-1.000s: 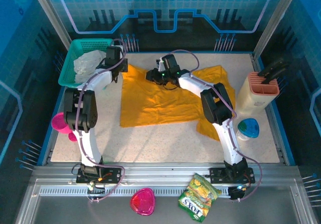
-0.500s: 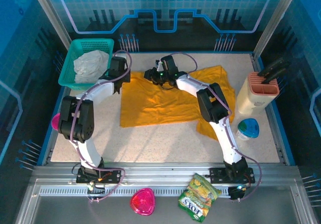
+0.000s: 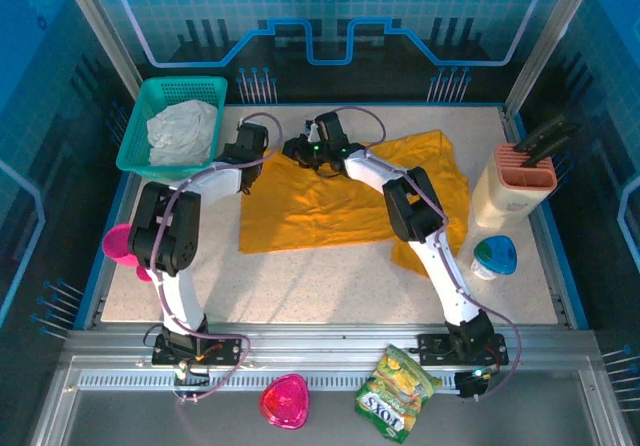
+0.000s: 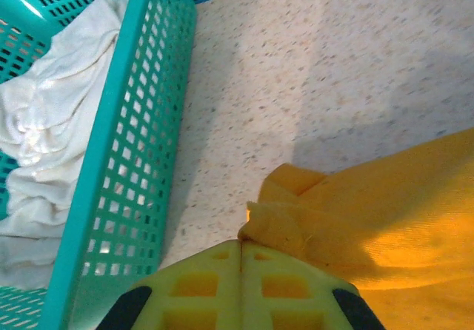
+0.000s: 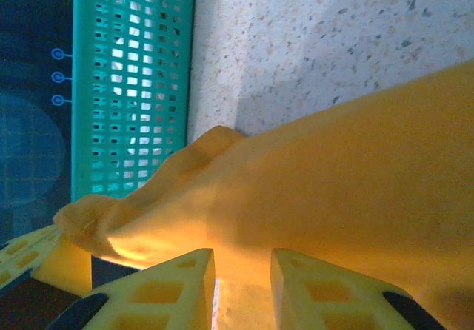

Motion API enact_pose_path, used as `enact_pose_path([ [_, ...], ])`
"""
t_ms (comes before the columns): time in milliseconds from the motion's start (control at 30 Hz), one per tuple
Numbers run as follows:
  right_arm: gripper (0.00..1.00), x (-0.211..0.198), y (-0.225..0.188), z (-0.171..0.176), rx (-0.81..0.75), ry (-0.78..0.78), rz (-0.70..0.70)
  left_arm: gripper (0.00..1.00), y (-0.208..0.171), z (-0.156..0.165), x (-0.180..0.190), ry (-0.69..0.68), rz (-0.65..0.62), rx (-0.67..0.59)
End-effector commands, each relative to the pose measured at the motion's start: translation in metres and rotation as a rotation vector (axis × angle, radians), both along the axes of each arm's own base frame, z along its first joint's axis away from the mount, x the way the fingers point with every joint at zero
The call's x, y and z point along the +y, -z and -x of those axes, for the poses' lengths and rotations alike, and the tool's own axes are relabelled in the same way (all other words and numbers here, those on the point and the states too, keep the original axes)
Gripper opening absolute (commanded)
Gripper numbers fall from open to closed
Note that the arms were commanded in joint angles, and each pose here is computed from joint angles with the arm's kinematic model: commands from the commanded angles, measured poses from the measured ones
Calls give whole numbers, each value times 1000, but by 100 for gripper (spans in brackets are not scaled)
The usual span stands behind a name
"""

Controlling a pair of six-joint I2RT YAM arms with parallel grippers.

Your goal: Fold and stack the t-shirts

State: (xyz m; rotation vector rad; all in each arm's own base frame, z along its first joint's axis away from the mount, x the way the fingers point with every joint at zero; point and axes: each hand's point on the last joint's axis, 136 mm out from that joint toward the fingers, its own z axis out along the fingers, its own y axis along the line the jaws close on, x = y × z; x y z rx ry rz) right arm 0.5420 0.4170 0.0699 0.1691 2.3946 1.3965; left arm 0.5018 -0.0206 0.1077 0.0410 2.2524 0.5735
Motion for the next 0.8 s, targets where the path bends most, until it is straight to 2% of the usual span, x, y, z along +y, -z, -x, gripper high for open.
enact_pose_path([
  [0,28,6,9,-1,22,5,11,0,13,2,16,-31,-139,45],
  [67,27,5,12,-1,28,8,17,0,18,0,19,-40,-171,66],
  [100,27,4,14,-1,30,10,22,3,20,1,20,-45,-178,72],
  [267,27,0,13,3,34,16,38,44,7,11,8,-27,-179,10],
  [367,27,-4,11,6,34,22,51,61,-8,16,-1,-9,-184,-33],
  [400,27,-6,10,6,33,25,54,64,-13,17,-3,-5,-181,-43],
  [500,27,-8,6,9,34,25,64,67,-26,17,-7,-6,-163,-53],
  [600,27,-14,3,13,45,29,100,64,-38,11,-7,-29,-146,-54],
  [700,27,-22,-4,18,46,37,142,57,-39,0,-14,-24,-115,-23],
  [767,28,-29,-9,22,46,41,162,47,-34,-11,-19,-27,-103,9],
])
